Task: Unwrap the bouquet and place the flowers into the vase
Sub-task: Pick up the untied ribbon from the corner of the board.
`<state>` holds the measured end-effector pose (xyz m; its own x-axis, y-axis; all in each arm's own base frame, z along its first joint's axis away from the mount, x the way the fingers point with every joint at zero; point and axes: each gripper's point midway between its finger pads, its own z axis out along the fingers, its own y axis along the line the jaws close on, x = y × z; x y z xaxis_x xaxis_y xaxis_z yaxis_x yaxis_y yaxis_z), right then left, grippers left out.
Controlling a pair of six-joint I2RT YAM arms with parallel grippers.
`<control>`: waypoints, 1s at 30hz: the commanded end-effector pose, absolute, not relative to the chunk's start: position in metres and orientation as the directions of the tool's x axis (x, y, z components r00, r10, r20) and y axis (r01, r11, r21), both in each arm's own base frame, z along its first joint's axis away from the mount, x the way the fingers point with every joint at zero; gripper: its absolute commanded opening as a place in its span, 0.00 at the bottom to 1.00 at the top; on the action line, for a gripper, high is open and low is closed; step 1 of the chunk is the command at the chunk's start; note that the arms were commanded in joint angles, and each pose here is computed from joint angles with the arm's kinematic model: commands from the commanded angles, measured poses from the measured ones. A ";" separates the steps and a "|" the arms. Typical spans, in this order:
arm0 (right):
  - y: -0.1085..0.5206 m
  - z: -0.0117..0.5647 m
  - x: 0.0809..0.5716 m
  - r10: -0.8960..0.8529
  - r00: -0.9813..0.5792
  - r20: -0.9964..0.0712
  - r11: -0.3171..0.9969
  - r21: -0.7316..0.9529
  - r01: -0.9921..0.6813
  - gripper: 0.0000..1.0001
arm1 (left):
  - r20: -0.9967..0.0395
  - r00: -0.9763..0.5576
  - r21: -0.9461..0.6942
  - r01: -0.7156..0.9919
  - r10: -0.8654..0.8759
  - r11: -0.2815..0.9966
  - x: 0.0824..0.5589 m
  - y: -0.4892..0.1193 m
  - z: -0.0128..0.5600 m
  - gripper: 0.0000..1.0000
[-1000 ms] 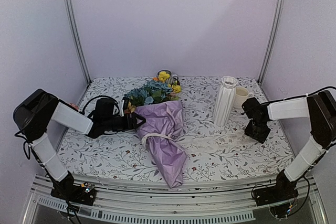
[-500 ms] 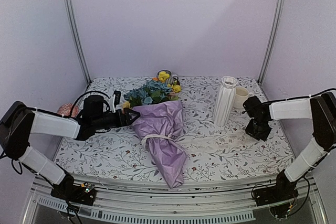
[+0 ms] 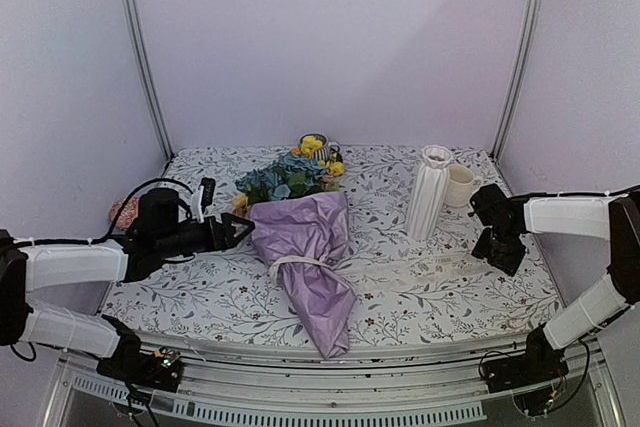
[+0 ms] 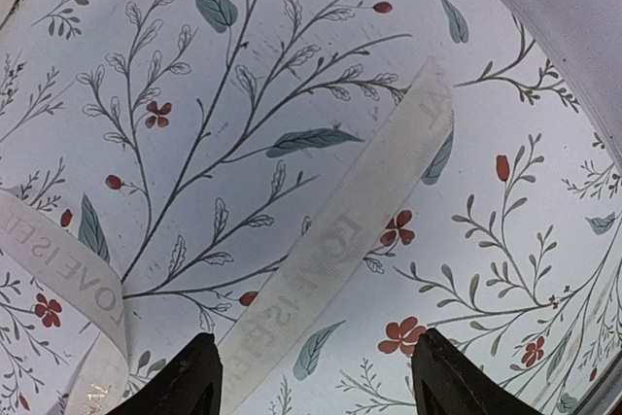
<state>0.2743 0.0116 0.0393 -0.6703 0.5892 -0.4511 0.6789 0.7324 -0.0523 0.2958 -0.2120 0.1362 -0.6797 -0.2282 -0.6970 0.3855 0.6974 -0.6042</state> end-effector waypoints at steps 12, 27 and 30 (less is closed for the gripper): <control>0.013 0.017 0.287 0.640 -0.694 -0.329 0.746 0.050 0.664 0.68 | -0.743 -0.634 -0.563 0.418 -0.215 0.713 0.271 -0.201 0.160 0.82; 0.009 0.018 0.302 0.717 -0.670 -0.189 0.694 0.107 0.712 0.64 | -0.759 -0.611 -0.563 0.441 -0.225 0.699 0.266 -0.201 0.170 0.82; 0.006 0.014 0.301 0.719 -0.673 -0.174 0.692 0.091 0.716 0.64 | -0.763 -0.605 -0.561 0.447 -0.226 0.697 0.266 -0.201 0.172 0.82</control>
<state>0.3052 0.0078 0.0195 -0.6591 0.7184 -0.2226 0.7135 0.6908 0.1169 0.2708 -0.1985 0.1683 -0.6176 -0.2415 -0.7485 0.4199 0.7034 -0.5735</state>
